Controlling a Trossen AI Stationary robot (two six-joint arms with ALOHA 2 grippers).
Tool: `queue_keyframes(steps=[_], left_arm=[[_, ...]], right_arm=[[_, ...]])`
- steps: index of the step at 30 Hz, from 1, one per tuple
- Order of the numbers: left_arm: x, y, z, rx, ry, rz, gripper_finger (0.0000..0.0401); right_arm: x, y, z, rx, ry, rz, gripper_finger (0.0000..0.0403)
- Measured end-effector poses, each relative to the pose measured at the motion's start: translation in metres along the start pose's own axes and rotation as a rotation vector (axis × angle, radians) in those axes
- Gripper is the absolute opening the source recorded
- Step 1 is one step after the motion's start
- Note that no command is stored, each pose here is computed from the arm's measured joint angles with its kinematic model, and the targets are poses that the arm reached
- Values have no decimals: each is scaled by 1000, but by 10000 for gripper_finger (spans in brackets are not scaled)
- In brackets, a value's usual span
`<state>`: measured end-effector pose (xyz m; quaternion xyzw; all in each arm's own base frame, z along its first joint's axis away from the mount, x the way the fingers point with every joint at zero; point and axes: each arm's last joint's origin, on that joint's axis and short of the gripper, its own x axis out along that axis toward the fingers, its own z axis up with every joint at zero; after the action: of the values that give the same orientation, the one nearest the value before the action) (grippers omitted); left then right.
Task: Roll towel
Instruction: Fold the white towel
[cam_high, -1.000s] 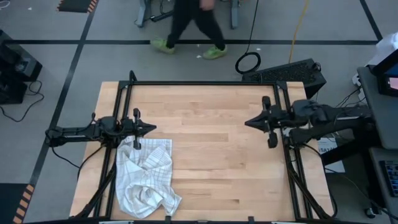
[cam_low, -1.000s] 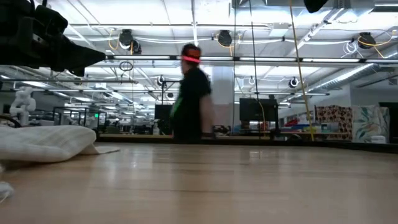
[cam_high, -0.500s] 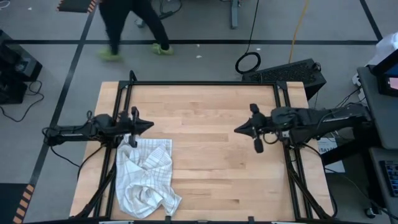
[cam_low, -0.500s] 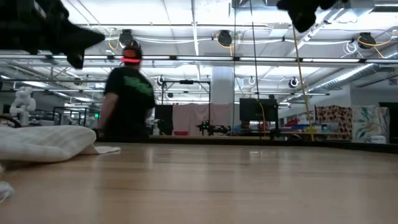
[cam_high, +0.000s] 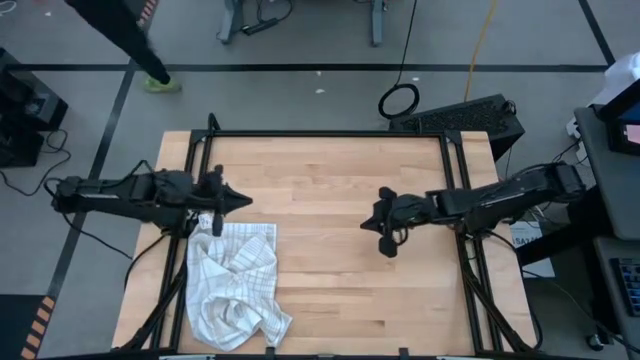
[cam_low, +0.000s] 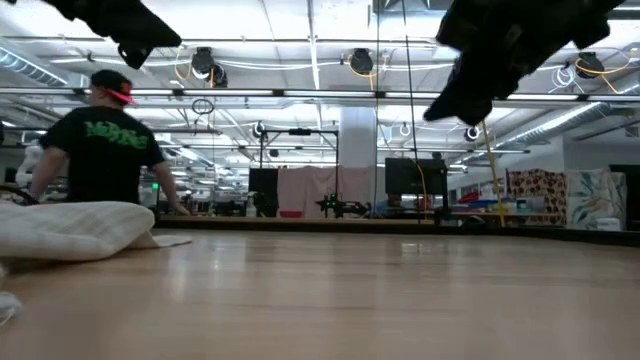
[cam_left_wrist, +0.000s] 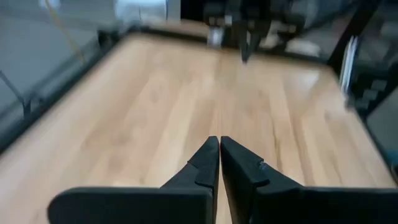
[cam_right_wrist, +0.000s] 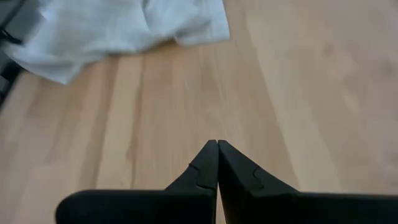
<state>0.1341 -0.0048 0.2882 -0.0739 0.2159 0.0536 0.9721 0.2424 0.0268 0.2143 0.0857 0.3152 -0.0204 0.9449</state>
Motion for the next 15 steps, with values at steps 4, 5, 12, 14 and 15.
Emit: queue_keyframes(steps=[4,5,12,14,15], left_arm=[[18,-7,7,-5,158,12,28],[24,-8,6,1,190,15,34],[71,-10,-20,-6,474,116,130],[84,-11,-28,-17,545,141,160],[90,-11,-31,-18,575,151,174]], right_arm=[[21,-1,-10,25,66,-18,0],[26,-1,-12,30,78,-21,0],[57,-1,-21,34,84,-22,0],[63,0,-24,41,90,-21,0],[64,1,-25,51,90,-19,0]])
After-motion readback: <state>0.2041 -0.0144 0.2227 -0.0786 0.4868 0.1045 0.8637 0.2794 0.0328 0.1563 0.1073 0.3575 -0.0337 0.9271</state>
